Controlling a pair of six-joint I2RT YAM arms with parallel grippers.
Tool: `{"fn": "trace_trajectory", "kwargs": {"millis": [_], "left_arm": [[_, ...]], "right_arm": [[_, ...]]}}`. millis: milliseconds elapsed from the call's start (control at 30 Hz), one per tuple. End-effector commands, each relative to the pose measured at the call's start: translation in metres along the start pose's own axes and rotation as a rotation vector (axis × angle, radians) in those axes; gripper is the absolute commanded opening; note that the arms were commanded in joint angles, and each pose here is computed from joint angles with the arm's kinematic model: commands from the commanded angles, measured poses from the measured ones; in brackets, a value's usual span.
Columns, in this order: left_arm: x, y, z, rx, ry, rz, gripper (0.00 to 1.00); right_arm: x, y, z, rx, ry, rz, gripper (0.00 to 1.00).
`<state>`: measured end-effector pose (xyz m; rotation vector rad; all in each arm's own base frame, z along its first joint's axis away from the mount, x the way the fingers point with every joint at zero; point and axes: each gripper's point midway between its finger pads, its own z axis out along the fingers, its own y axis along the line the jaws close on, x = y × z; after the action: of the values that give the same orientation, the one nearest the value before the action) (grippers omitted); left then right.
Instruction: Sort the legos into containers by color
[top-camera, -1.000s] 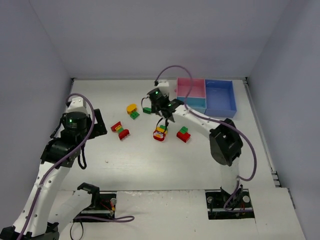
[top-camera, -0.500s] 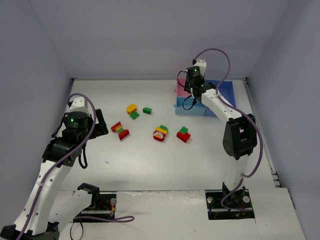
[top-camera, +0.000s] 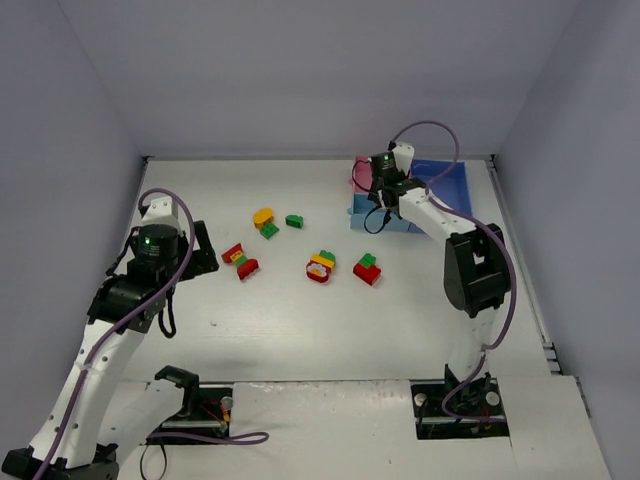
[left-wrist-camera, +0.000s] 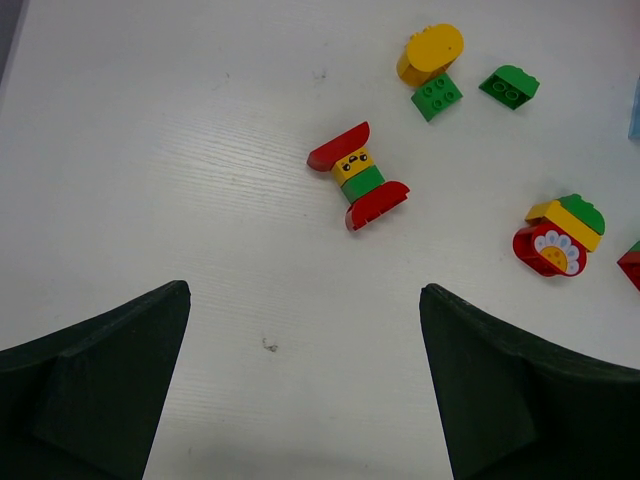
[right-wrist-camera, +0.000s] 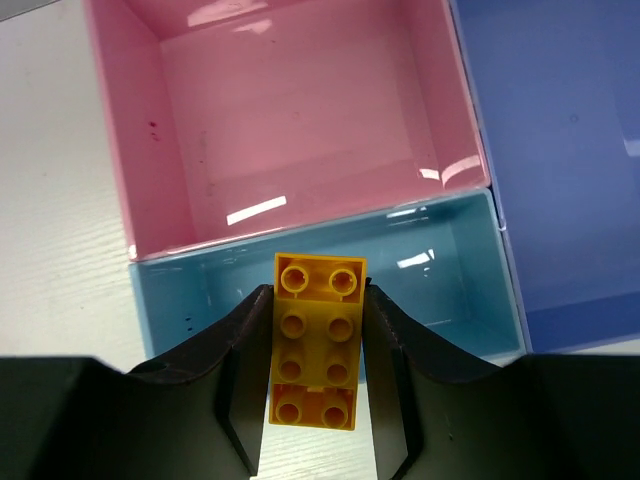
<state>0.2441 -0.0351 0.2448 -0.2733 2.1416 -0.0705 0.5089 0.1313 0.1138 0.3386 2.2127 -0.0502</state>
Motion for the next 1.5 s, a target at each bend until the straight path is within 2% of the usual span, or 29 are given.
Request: {"fn": "trace_trajectory", "kwargs": {"millis": [0,67,200,367,467,533,567,833,933,1067,1200,1300,1433,1467], "left_arm": [[-0.015,-0.008,0.001,0.025,-0.045,-0.033,0.91],[-0.014,-0.008,0.002,0.026,-0.042,-0.033,0.91],[-0.014,-0.009,0.002,0.028,-0.039,-0.033,0.91],[-0.013,-0.009,0.001,0.028,-0.038,-0.035,0.91],[-0.012,-0.008,0.001,0.026,-0.034,-0.036,0.91],[-0.012,-0.008,0.001,0.024,-0.034,-0.039,0.91],[-0.012,-0.008,0.001,0.025,-0.036,-0.039,0.91],[-0.012,-0.011,0.003,0.037,-0.034,-0.049,0.91],[-0.011,-0.013,0.004,0.043,-0.028,-0.053,0.91],[-0.010,-0.013,0.003,0.046,-0.025,-0.054,0.91],[-0.010,-0.013,0.002,0.049,-0.025,-0.054,0.91],[-0.010,-0.013,0.002,0.048,-0.026,-0.055,0.91],[-0.007,-0.013,0.004,0.046,-0.019,-0.051,0.91],[-0.006,-0.013,0.005,0.046,-0.017,-0.049,0.91]], "right_arm": [[-0.022,-0.012,0.000,0.060,-0.081,0.139,0.02],[-0.016,-0.016,0.004,0.075,-0.071,0.181,0.02],[-0.014,-0.025,0.007,0.111,-0.079,0.289,0.11],[-0.014,-0.028,0.008,0.147,-0.090,0.384,0.16],[-0.010,-0.030,0.007,0.161,-0.072,0.401,0.17],[-0.007,-0.031,0.005,0.165,-0.061,0.422,0.21],[-0.006,-0.032,0.005,0.166,-0.057,0.433,0.26],[-0.007,-0.032,-0.001,0.153,-0.048,0.440,0.39],[-0.007,-0.031,-0.003,0.146,-0.046,0.434,0.47],[-0.009,-0.031,-0.007,0.135,-0.045,0.431,0.49],[-0.015,-0.024,-0.015,0.089,-0.036,0.408,0.49],[-0.021,-0.014,-0.028,0.034,-0.035,0.327,0.49],[-0.019,0.023,-0.053,-0.121,-0.022,0.102,0.50],[-0.017,0.032,-0.063,-0.177,-0.018,0.005,0.51]]}}
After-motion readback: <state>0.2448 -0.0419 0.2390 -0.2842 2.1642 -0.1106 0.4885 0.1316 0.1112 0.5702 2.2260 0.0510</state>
